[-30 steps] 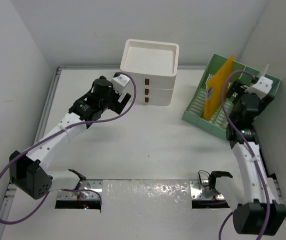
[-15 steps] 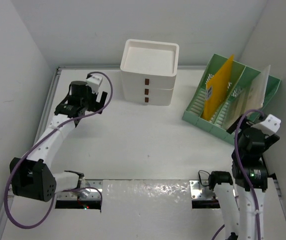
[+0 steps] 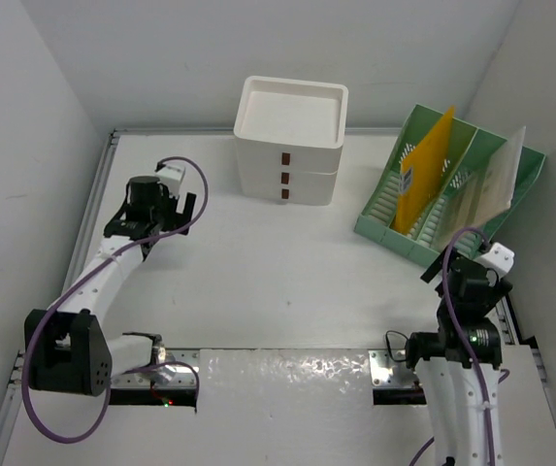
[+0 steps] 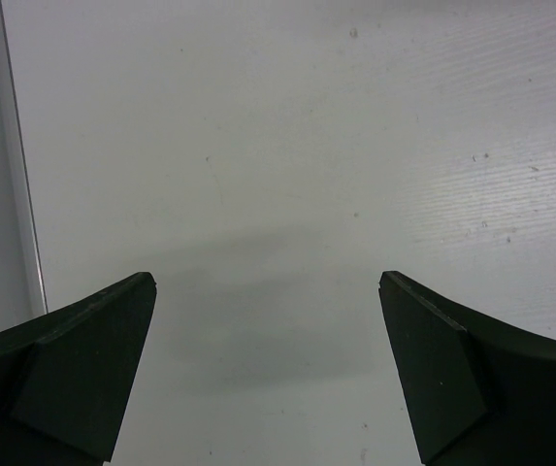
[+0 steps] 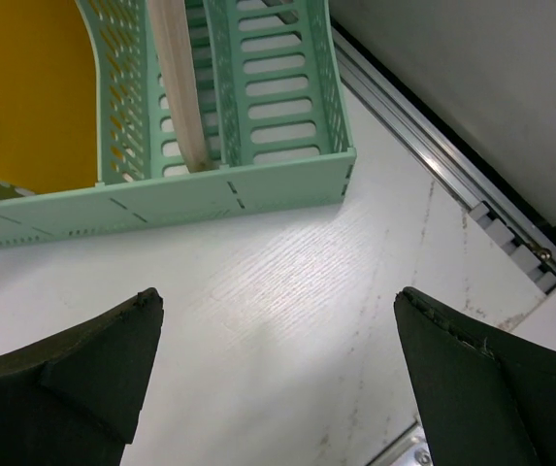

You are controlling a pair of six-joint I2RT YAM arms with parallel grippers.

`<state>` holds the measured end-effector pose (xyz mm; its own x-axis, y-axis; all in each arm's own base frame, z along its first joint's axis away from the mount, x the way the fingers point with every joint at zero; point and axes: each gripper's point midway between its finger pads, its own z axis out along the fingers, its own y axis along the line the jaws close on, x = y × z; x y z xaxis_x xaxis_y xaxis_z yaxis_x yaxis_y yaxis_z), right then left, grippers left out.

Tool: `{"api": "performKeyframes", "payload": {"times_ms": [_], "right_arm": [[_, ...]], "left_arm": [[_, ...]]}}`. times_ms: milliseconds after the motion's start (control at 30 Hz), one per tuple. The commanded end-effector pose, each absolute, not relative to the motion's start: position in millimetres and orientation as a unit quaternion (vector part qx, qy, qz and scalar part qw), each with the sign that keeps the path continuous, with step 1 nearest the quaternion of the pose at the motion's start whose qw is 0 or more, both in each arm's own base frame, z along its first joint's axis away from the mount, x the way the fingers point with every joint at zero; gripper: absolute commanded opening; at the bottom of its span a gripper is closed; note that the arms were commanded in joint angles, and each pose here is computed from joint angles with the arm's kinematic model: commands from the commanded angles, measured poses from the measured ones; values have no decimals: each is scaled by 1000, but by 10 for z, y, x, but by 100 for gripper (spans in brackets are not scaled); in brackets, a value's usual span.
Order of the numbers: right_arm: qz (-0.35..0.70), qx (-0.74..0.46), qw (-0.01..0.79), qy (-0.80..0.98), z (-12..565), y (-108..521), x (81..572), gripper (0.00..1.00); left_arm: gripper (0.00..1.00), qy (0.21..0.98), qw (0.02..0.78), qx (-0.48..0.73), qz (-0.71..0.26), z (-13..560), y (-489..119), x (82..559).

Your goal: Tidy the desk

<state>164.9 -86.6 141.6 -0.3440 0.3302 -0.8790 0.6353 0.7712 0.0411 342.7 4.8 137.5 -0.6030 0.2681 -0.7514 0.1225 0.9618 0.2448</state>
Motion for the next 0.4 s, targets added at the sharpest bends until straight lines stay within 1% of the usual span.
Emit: {"api": "performKeyframes", "payload": {"times_ms": [0,233,367], "right_arm": [[-137,318,513,785,1428,-851,1725,99],[-140,315,529,776,1445,-873,1734,99],[-144,314,524,779,1422,-880,1740,99]], "left_arm": [[99,877,463,93,83,1505,65,3495],[99,881,455,89,92,1476,106,3477],[99,882,455,90,87,1468,101,3474]]}}
